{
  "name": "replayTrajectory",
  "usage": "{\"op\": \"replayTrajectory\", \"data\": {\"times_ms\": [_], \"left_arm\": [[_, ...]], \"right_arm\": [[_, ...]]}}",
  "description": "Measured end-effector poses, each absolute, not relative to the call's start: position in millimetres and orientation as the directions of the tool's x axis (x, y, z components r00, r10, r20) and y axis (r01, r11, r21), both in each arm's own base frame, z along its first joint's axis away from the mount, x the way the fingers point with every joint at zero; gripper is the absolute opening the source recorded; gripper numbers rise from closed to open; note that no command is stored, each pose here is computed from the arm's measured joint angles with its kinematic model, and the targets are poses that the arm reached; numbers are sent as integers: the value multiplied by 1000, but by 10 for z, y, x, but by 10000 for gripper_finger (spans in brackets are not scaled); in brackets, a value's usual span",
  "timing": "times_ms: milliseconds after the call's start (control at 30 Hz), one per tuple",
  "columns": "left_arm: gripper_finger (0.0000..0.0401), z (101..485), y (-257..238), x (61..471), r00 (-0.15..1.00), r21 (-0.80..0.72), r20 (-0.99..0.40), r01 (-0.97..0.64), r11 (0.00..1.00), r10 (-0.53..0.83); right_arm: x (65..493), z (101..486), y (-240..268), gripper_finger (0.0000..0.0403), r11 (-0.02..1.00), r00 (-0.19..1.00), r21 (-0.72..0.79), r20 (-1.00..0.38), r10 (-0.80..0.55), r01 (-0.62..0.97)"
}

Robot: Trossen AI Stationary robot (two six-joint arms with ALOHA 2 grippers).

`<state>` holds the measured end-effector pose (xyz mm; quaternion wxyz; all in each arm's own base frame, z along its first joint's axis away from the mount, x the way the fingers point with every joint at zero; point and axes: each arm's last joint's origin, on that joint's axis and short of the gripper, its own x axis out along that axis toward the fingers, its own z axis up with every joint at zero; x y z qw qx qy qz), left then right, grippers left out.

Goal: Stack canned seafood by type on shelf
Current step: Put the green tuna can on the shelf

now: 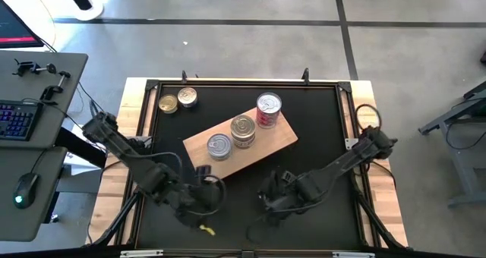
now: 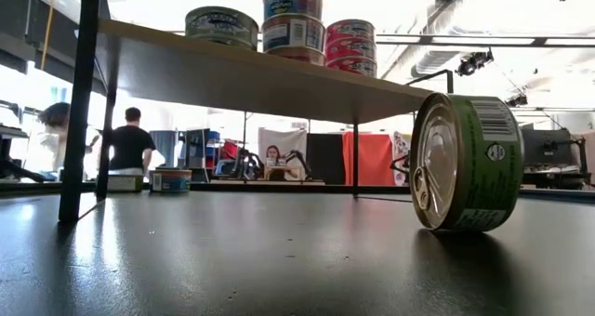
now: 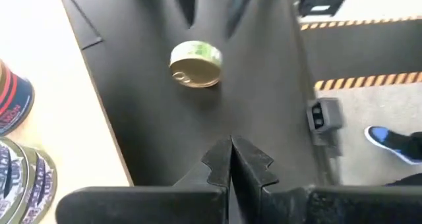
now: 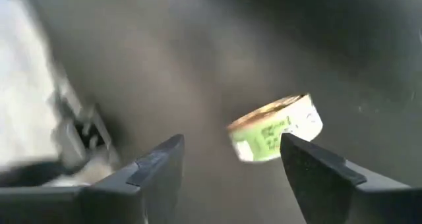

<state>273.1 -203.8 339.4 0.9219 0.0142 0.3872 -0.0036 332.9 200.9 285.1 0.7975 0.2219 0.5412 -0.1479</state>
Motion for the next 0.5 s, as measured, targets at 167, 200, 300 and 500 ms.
{"op": "replayTrajectory", "data": {"times_ms": [167, 200, 300, 500], "left_arm": [[0, 3534, -2099, 2561, 735, -1, -677, 43, 999, -32], [0, 3543, -2108, 2544, 737, -3, -675, 48, 999, -37], [0, 3548, -2147, 2505, 736, -2, -675, 66, 998, -50], [0, 3537, -2215, 2432, 714, 20, -694, 143, 990, -89]], "right_arm": [[3398, 2717, 1941, 243, 588, 341, 211, -933, -117, 781], [3406, 2661, 1935, 243, 526, 327, 217, -937, -125, 822], [3405, 2477, 1933, 243, 370, 277, 202, -948, -160, 907], [3404, 2271, 1965, 243, 207, 205, 164, -959, -197, 965]]}}
